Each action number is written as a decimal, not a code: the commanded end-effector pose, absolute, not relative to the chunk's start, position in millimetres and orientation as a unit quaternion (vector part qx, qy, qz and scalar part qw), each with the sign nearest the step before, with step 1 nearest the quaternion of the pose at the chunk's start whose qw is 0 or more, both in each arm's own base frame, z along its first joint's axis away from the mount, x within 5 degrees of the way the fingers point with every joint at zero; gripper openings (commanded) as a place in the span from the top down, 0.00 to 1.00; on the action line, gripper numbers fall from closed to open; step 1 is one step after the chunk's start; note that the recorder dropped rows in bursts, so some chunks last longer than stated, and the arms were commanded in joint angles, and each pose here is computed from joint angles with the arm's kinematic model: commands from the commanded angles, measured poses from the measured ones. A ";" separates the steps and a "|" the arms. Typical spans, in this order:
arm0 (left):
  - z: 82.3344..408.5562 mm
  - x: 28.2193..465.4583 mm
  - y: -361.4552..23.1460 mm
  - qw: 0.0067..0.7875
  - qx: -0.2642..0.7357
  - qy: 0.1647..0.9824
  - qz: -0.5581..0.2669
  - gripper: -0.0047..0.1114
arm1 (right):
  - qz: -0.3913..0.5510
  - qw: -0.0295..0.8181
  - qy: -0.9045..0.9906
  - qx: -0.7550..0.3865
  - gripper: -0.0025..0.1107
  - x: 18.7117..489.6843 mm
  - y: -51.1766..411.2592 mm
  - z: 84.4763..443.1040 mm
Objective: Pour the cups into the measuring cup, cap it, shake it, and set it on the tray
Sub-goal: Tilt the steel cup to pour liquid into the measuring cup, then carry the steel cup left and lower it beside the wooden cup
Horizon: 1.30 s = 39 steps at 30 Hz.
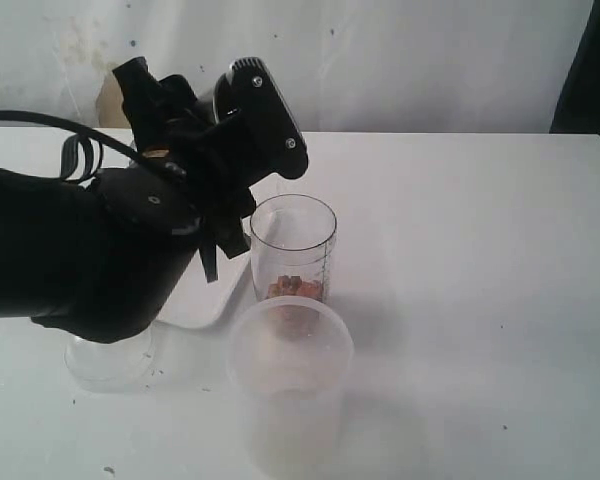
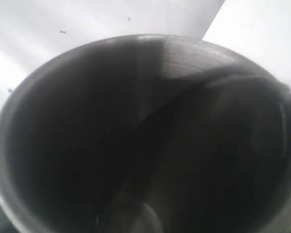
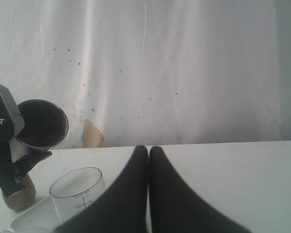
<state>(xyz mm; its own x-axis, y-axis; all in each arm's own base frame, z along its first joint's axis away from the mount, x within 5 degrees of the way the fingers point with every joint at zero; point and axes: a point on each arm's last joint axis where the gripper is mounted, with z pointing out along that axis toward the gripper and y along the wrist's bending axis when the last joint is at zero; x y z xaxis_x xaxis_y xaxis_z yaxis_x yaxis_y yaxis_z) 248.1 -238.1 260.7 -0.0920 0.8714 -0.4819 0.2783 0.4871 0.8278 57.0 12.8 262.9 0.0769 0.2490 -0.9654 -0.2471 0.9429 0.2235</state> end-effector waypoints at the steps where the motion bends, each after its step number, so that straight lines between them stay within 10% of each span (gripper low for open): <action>1: 272.7 248.9 -239.0 0.549 0.418 0.659 0.300 0.96 | 0.167 0.738 0.654 0.000 0.98 56.2 12.6 263.2; 29: 262.3 245.5 -235.1 0.552 0.460 0.609 0.337 0.96 | 0.167 0.738 0.654 0.000 0.98 56.2 12.6 263.2; 39: 263.4 247.0 -233.2 0.519 0.391 0.706 0.281 0.96 | 0.167 0.738 0.654 0.000 0.98 56.2 12.6 263.2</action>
